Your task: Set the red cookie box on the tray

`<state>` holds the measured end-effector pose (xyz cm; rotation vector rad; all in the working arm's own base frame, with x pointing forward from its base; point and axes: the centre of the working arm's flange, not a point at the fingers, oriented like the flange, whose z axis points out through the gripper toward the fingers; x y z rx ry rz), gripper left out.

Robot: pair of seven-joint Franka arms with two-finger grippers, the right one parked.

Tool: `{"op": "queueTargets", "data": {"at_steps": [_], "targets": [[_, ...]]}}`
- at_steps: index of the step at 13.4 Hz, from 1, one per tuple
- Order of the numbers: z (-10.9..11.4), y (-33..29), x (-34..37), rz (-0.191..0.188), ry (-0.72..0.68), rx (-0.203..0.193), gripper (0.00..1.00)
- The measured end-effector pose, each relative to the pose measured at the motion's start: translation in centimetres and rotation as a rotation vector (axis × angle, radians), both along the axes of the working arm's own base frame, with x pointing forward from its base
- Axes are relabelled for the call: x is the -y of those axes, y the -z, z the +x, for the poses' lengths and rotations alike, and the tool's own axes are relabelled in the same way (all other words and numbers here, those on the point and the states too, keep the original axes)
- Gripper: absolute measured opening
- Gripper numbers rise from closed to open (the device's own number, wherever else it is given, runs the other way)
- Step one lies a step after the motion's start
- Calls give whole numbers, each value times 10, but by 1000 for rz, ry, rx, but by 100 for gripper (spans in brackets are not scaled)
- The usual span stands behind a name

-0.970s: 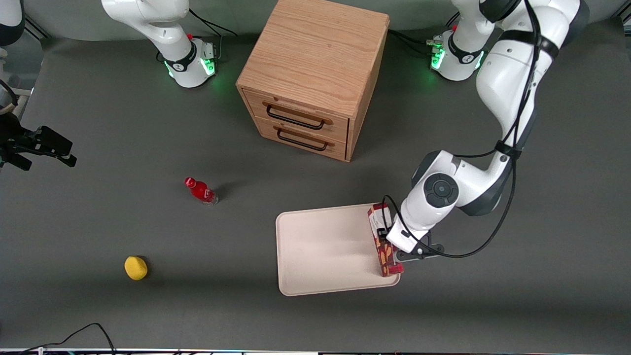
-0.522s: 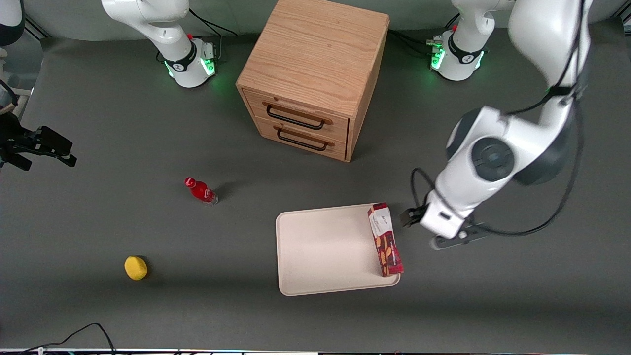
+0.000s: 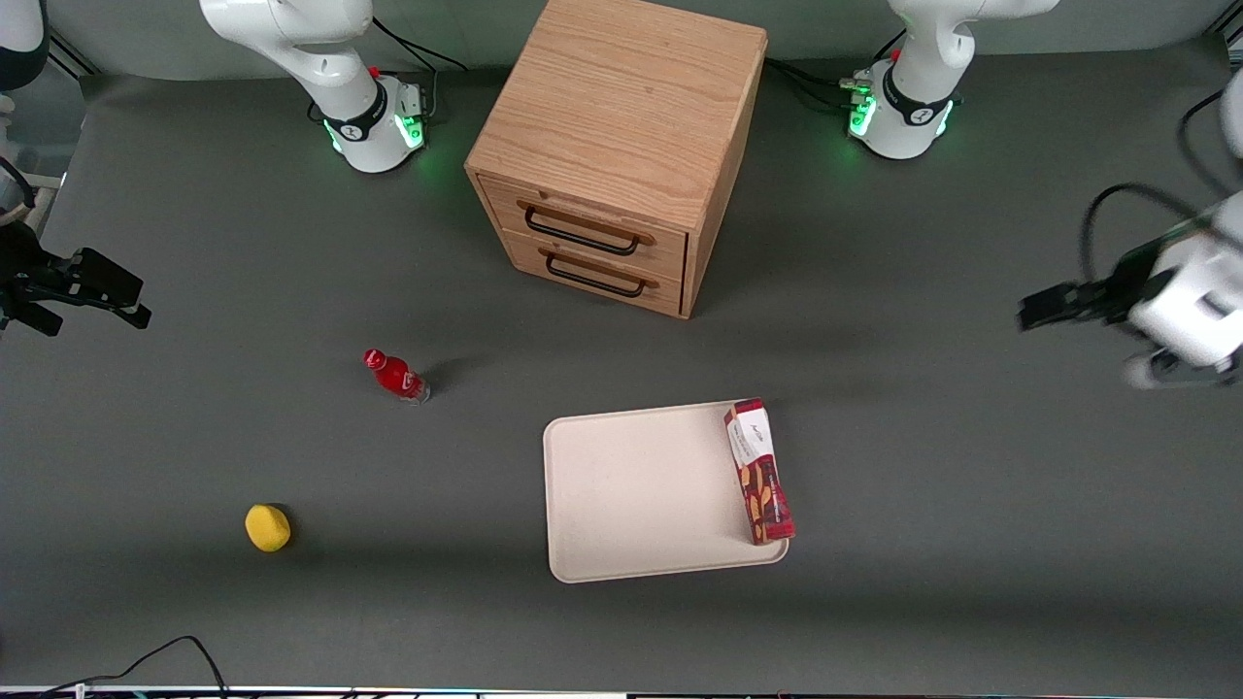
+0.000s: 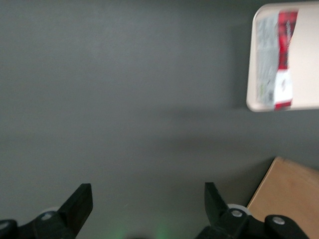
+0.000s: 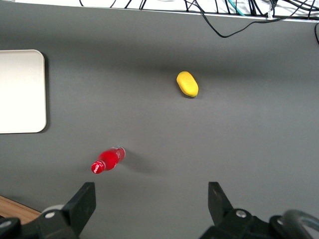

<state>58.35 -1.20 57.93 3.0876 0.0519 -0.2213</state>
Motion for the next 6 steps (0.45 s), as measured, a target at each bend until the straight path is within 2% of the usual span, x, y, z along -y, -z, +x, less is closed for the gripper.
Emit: {"op": "queueTargets", "data": {"at_steps": [4, 6], "targets": [[-62, 9, -32, -26, 27, -14, 100], [-75, 4, -31, -25, 34, -9, 100]]}}
